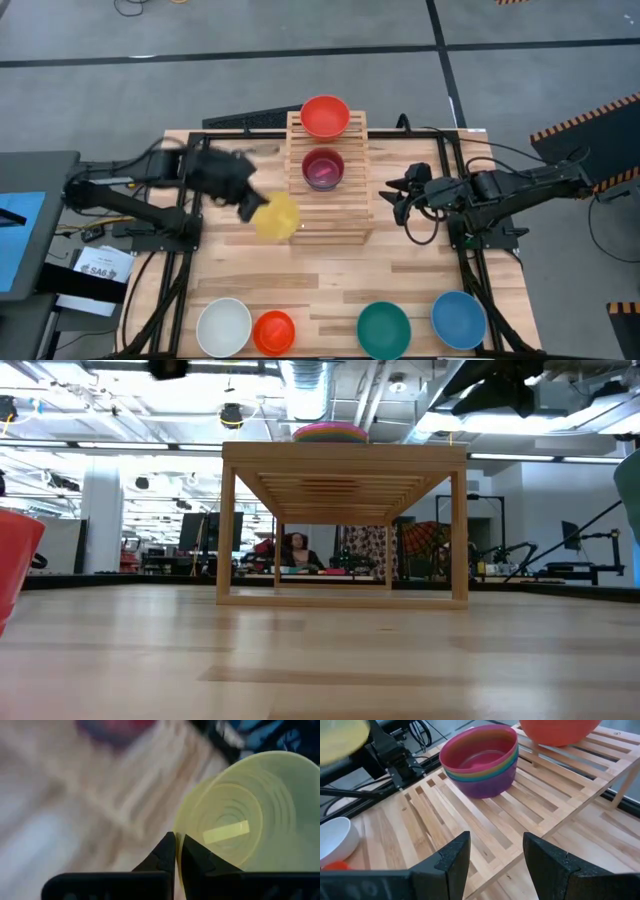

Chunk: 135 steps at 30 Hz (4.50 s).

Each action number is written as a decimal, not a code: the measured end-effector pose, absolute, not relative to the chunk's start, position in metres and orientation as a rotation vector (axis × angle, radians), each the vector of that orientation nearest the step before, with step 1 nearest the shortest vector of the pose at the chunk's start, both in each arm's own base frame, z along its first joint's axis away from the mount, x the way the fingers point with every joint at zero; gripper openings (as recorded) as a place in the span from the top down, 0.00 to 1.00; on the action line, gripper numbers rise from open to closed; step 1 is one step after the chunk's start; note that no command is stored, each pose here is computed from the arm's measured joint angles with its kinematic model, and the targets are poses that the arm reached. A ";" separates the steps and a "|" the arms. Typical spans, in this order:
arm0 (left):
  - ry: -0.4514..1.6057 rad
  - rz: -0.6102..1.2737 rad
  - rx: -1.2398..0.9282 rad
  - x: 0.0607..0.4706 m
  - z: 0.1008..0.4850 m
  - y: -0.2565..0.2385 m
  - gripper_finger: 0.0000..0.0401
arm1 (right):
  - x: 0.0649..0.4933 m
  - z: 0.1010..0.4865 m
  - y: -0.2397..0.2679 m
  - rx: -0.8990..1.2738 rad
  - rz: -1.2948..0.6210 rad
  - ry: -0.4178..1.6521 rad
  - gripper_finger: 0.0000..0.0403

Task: Place and stack bowls onto a shelf
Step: Stack the small yellow bowl on top of the small red bowl on the shelf, then stack the small orange bowl on top of the small yellow bowl on the shelf

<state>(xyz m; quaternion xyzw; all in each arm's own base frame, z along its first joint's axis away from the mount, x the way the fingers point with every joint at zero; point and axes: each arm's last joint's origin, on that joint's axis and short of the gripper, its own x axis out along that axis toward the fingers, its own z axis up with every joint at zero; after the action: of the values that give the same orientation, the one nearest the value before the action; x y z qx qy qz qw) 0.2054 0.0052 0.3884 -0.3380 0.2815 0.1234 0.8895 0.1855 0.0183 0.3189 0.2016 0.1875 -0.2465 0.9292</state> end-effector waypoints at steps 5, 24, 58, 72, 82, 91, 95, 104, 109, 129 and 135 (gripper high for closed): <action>0.501 0.334 -0.564 0.239 0.424 0.044 1.00 | 0.186 0.319 0.018 0.426 -0.507 0.379 0.48; 0.666 0.444 -0.509 0.329 0.383 0.137 1.00 | 0.186 0.319 0.019 0.455 -0.508 0.374 0.48; 0.424 0.260 -0.212 0.280 0.428 0.103 0.57 | 0.200 0.304 0.022 0.449 -0.536 0.454 0.48; -0.116 0.164 -0.311 0.182 0.349 0.026 0.57 | 0.211 0.305 0.024 0.437 -0.497 0.415 0.48; -0.108 0.079 -0.327 0.178 0.338 0.012 0.57 | 0.210 0.309 0.024 0.433 -0.481 0.394 0.48; 0.177 -0.064 -0.376 0.208 0.319 -0.013 0.57 | 0.210 0.309 0.024 0.431 -0.482 0.398 0.48; 0.453 -0.144 -0.357 0.224 0.316 -0.036 0.57 | 0.210 0.308 0.024 0.429 -0.484 0.403 0.48; 0.806 -0.343 -0.233 0.266 0.287 -0.107 0.57 | 0.207 0.305 0.023 0.410 -0.497 0.442 0.48; 0.952 -0.352 -0.212 0.287 0.249 -0.138 0.57 | 0.204 0.300 0.023 0.385 -0.512 0.495 0.48; 1.139 -0.316 -0.034 0.292 0.186 -0.198 0.57 | 0.202 0.298 0.022 0.281 -0.497 0.546 0.48; 1.138 -0.305 -0.039 0.289 0.179 -0.196 0.57 | 0.202 0.298 0.022 0.281 -0.497 0.545 0.48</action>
<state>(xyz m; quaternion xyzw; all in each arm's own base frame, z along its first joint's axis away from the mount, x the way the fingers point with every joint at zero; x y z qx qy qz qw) 0.2894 -0.1961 0.1792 -0.0183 0.5368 -0.1438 0.8312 0.2025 0.0222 0.2981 0.1371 0.2655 -0.2421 0.9231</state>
